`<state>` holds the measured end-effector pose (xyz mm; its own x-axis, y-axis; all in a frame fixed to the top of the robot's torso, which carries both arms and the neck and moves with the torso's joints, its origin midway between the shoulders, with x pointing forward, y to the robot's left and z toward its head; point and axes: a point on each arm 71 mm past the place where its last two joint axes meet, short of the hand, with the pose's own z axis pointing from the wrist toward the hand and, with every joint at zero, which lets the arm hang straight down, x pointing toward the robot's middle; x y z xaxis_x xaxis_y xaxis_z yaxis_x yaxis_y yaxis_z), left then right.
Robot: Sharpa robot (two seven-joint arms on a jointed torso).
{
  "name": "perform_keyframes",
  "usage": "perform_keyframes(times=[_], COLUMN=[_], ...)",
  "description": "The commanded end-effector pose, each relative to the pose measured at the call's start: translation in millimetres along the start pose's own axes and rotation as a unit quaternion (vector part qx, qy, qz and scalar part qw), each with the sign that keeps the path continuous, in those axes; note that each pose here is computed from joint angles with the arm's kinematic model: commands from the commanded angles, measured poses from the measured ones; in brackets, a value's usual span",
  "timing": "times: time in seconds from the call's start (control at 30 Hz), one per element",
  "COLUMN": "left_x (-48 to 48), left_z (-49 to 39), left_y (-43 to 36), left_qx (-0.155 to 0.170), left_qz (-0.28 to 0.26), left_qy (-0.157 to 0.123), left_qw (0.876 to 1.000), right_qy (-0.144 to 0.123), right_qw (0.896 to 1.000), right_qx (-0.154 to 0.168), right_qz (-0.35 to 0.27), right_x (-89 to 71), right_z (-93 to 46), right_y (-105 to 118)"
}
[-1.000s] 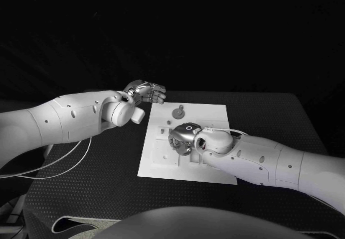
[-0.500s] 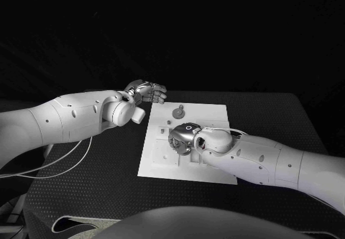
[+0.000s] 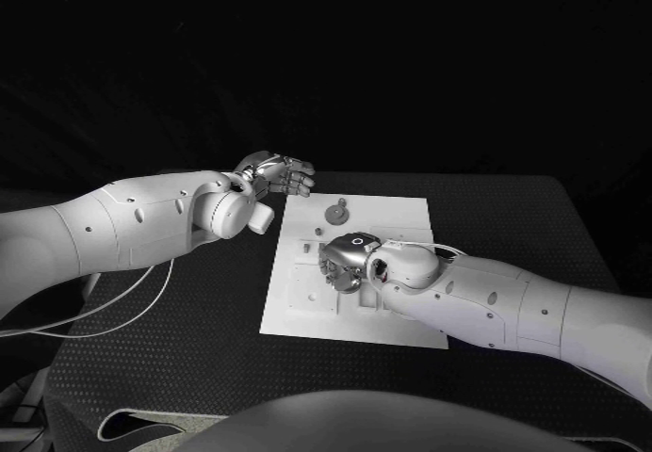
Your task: Assemble the parts on the task board
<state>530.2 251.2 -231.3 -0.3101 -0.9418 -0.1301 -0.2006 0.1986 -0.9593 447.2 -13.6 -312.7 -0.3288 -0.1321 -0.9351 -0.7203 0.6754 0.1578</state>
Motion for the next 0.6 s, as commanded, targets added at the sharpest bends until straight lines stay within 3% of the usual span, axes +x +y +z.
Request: perform_keyframes(times=[0.03,0.27,0.47,0.6], left_x=[2.2,1.0,-0.2,-3.1], left_z=[0.3,-0.2,-0.6,-1.2], left_y=[-1.7,-1.4,-1.2,-0.9], left_qx=[0.005,0.004,0.004,0.006], left_qz=[0.000,0.000,0.000,0.001], left_qy=[0.009,0.008,0.007,0.006], left_qw=[1.000,1.000,1.000,1.000], right_qy=[-0.001,-0.016,-0.055,-0.100], right_qw=[1.000,1.000,0.998,0.992], right_qx=[0.003,0.006,0.011,0.009], right_qz=[0.007,0.012,0.026,0.070], right_x=[0.3,-1.1,-7.3,-21.6], right_z=[-0.4,-3.6,-12.3,-25.3], right_y=[-1,-4,-11,-22])
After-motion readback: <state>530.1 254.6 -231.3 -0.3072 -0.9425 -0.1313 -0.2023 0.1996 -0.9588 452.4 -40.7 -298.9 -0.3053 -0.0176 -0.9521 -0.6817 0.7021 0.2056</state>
